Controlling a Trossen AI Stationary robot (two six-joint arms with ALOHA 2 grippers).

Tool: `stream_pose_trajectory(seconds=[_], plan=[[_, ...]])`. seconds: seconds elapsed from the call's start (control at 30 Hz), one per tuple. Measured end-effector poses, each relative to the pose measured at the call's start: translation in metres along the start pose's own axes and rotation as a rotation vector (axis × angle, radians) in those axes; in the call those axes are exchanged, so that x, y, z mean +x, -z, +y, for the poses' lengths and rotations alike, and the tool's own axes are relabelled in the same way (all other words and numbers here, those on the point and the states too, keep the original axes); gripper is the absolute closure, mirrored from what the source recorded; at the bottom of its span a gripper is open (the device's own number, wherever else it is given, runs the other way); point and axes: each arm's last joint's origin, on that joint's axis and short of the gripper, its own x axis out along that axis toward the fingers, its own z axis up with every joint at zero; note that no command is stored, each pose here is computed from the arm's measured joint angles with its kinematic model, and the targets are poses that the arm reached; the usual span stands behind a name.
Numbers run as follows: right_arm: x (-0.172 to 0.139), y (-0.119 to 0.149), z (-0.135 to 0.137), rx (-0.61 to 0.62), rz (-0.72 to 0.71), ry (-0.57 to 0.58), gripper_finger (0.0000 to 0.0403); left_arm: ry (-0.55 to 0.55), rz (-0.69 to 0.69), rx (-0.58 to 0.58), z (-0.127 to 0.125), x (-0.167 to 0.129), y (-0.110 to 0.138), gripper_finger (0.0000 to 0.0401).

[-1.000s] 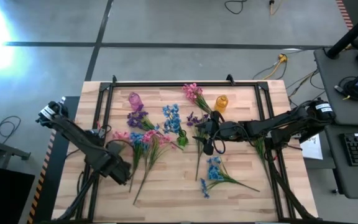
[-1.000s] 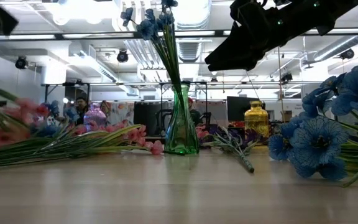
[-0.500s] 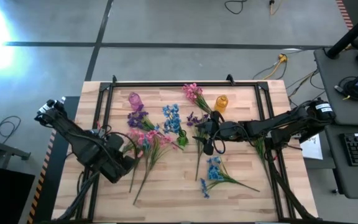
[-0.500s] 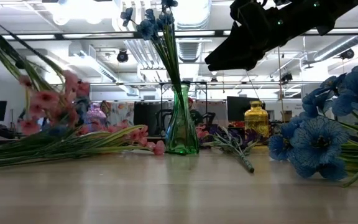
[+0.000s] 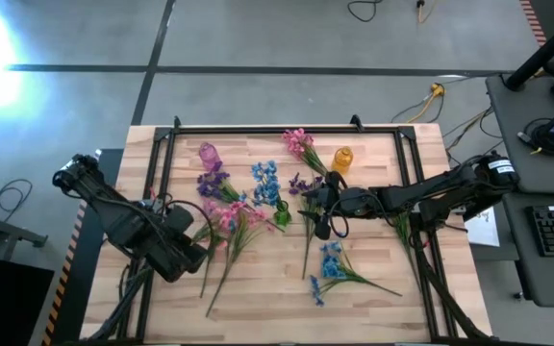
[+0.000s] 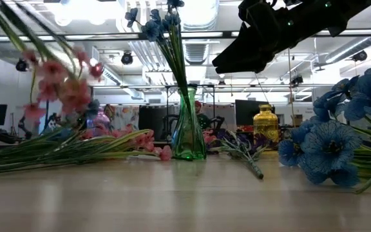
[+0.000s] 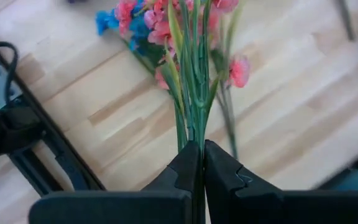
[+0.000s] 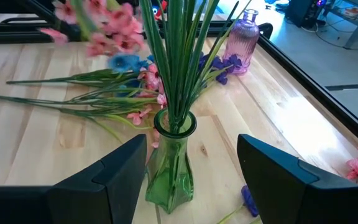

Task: Sort flowers into vase by color
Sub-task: Put the bottom left pink flowers into the yellow vase

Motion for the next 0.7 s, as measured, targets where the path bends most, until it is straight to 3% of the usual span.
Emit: stream_pose_trajectory(seconds=[0.27, 0.53, 0.7], plan=[[0.000, 0.000, 0.000, 0.000, 0.000, 0.000, 0.0158, 0.118, -0.058, 0.102, -0.005, -0.028, -0.007, 0.0401], [0.000, 0.000, 0.000, -0.020, 0.005, -0.010, 0.0158, 0.302, -0.150, 0.345, -0.027, -0.024, -0.003, 0.0401], [0.000, 0.001, 0.003, -0.009, 0.013, -0.077, 0.0158, 0.447, -0.209, 0.499, -0.044, -0.016, 0.004, 0.0401]])
